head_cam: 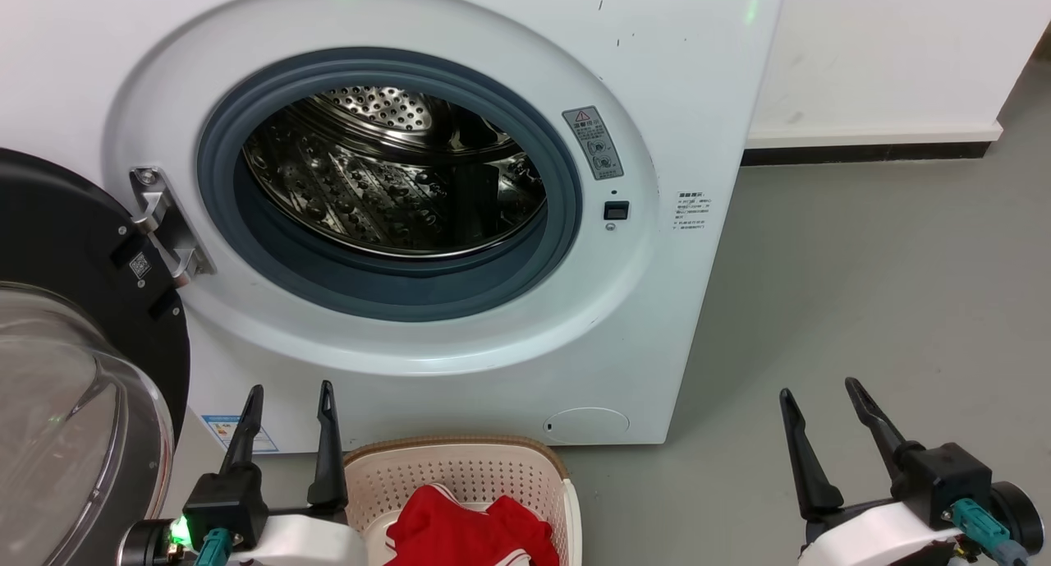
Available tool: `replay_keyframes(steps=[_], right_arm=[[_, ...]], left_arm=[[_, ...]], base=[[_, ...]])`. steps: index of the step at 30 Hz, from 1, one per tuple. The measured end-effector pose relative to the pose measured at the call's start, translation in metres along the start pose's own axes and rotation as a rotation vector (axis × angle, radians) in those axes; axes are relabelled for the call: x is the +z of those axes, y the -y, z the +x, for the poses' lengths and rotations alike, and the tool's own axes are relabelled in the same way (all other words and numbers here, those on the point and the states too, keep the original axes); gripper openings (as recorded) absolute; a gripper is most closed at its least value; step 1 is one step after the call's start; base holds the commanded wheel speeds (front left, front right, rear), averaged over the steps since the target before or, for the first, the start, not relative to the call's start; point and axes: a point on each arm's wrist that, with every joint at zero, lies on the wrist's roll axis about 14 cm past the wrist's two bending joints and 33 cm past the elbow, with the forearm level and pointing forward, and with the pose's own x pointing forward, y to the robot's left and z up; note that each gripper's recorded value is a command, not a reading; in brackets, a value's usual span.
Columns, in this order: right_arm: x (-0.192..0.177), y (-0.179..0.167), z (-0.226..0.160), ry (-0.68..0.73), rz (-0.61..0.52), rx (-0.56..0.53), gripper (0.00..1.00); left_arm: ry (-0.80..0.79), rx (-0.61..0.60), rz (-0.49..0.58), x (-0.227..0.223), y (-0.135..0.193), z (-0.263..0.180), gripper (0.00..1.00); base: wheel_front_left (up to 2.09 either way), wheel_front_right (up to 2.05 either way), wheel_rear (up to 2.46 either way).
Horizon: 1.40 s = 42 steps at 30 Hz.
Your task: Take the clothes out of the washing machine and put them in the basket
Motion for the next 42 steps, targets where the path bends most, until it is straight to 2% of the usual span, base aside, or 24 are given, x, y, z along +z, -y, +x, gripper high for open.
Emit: replay_keyframes(steps=[1, 2, 7, 26, 27, 33, 34, 42], right_arm=[[0.0, 0.0, 0.0, -0.001, 0.0, 0.0, 1.0], [-0.001, 0.0, 0.0, -0.003, 0.001, -0.001, 0.0], [-0.016, -0.001, -0.006, -0.049, 0.039, -0.003, 0.0], [-0.021, 0.01, 0.002, -0.046, 0.422, -0.051, 0.0], [-0.022, 0.012, 0.002, -0.05, 0.474, -0.058, 0.0], [-0.021, 0.015, 0.006, -0.042, 0.571, -0.068, 0.0], [-0.022, 0.016, 0.007, -0.041, 0.617, -0.076, 0.0], [-0.024, 0.02, 0.01, -0.038, 0.735, -0.09, 0.0]], left_arm=[[0.001, -0.002, -0.002, 0.0, 0.001, 0.0, 1.0], [-0.001, -0.003, -0.004, 0.0, 0.001, 0.0, 0.0], [-0.079, 0.014, -0.032, -0.021, -0.003, -0.007, 0.0], [-0.164, 0.097, -0.401, -0.036, -0.015, -0.005, 0.0], [-0.171, 0.104, -0.453, -0.037, -0.015, -0.004, 0.0], [-0.185, 0.119, -0.549, -0.039, -0.017, -0.003, 0.0], [-0.189, 0.125, -0.596, -0.04, -0.018, -0.002, 0.0], [-0.197, 0.139, -0.715, -0.041, -0.019, 0.001, 0.0]], base=[[0.0, 0.0, 0.0], [0.0, 0.0, 0.0], [0.0, 0.0, 0.0], [0.0, 0.0, 0.0], [0.0, 0.0, 0.0], [0.0, 0.0, 0.0], [0.0, 0.0, 0.0], [0.0, 0.0, 0.0]])
